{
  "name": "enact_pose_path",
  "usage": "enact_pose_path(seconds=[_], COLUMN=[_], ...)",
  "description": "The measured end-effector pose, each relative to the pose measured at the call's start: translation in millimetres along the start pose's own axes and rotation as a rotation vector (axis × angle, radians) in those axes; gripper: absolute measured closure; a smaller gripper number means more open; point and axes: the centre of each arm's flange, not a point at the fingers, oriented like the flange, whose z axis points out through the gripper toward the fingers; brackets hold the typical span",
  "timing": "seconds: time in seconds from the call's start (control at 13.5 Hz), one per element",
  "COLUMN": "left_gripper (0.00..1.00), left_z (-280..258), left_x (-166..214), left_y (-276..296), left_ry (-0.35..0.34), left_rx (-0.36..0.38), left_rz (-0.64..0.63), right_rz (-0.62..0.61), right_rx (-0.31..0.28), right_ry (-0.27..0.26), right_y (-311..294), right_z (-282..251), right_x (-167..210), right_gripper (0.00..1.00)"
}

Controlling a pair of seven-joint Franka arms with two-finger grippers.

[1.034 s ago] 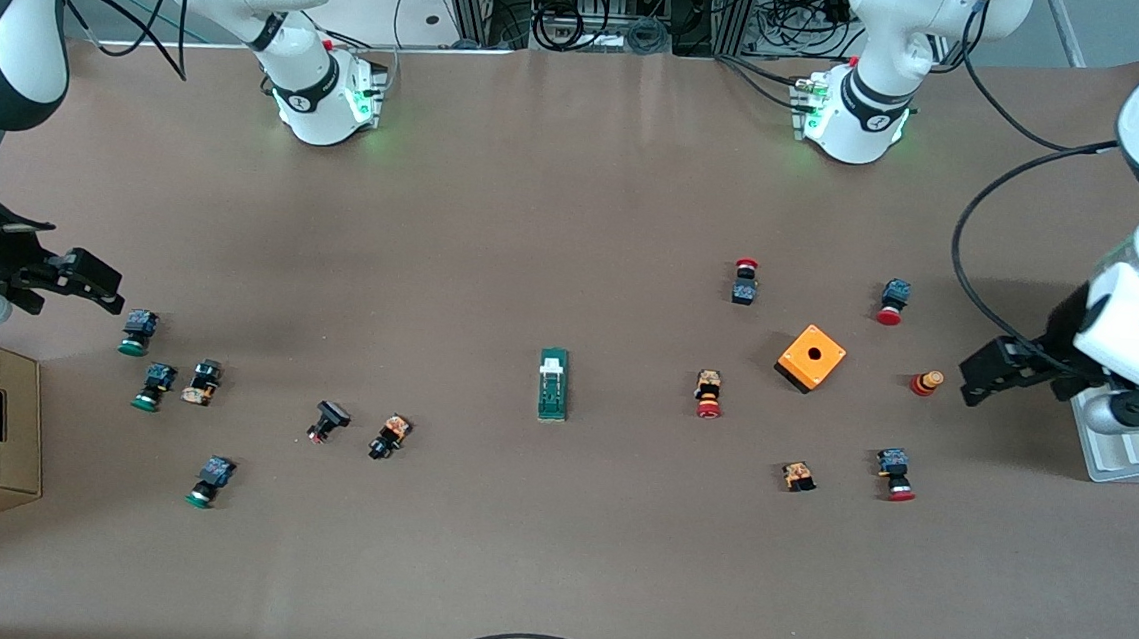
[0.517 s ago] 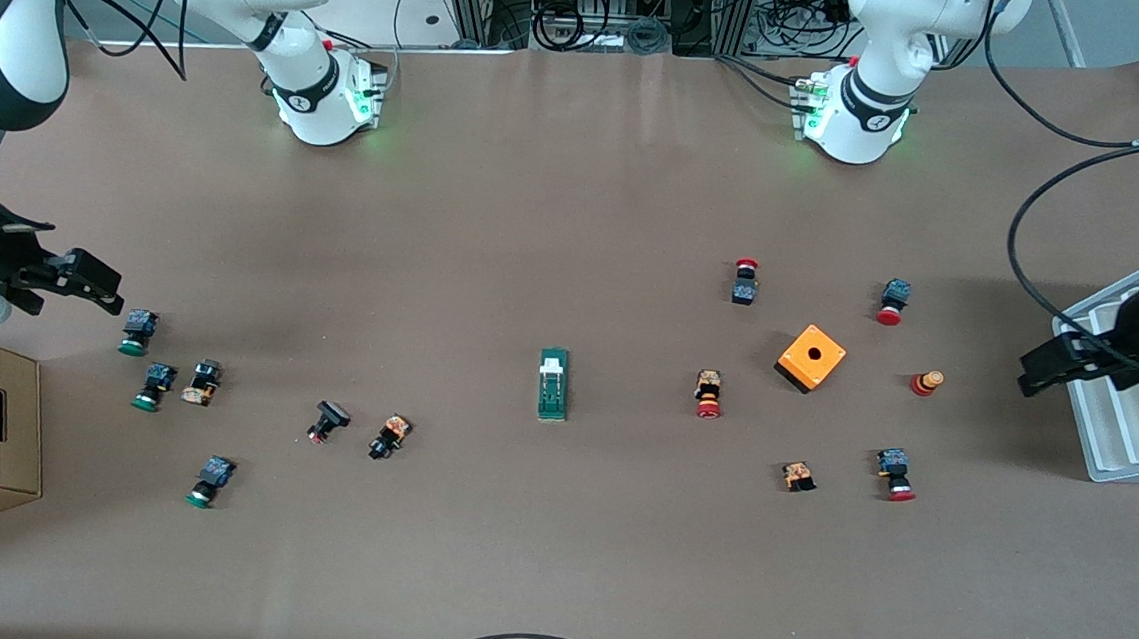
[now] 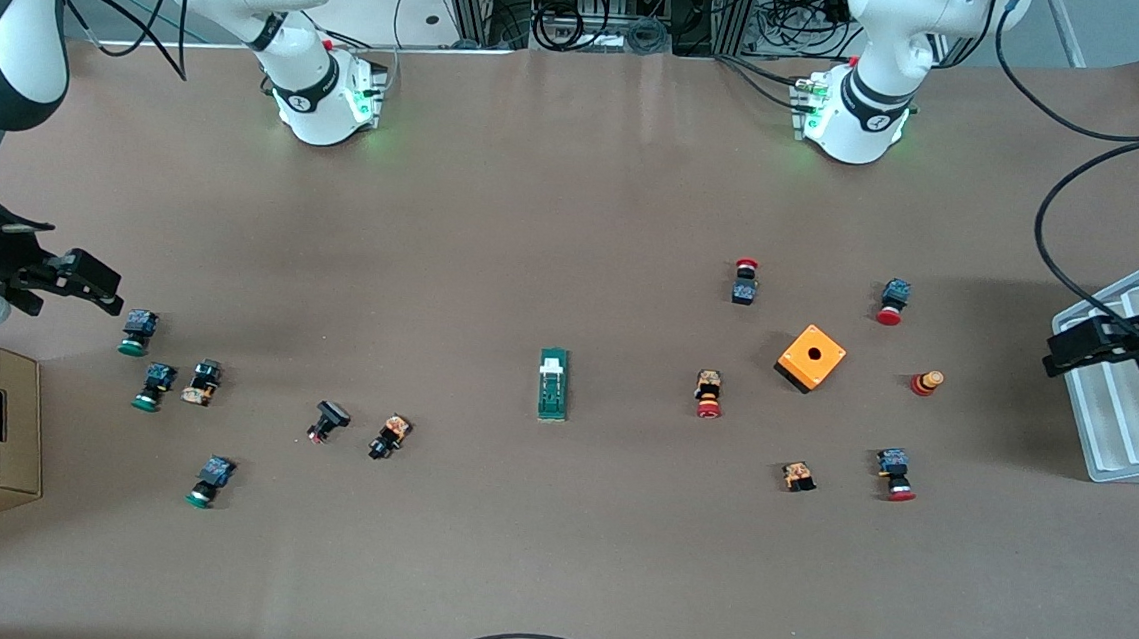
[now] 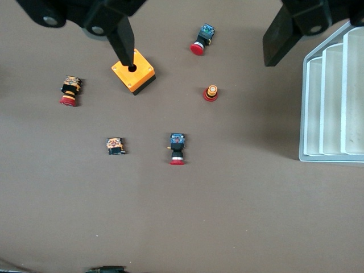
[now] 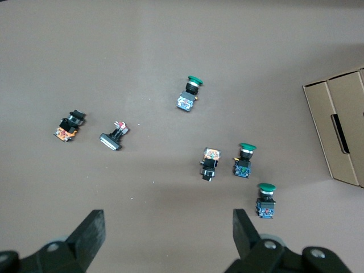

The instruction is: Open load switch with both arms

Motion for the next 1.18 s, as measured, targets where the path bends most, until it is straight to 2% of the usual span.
enact_pose_path(seconds=[1.18], left_gripper=[0.00], left_z=[2.0], left_x=[1.7], left_y=[-10.6], left_ry=[-0.005], left_rx=[-0.017], left_rz=[-0.009], right_rz=[0.000], right_rx=[0.000], right_ry=[0.001], right_y=[0.0], right_z=[-0.1], right_x=[0.1], right_gripper=[0.00])
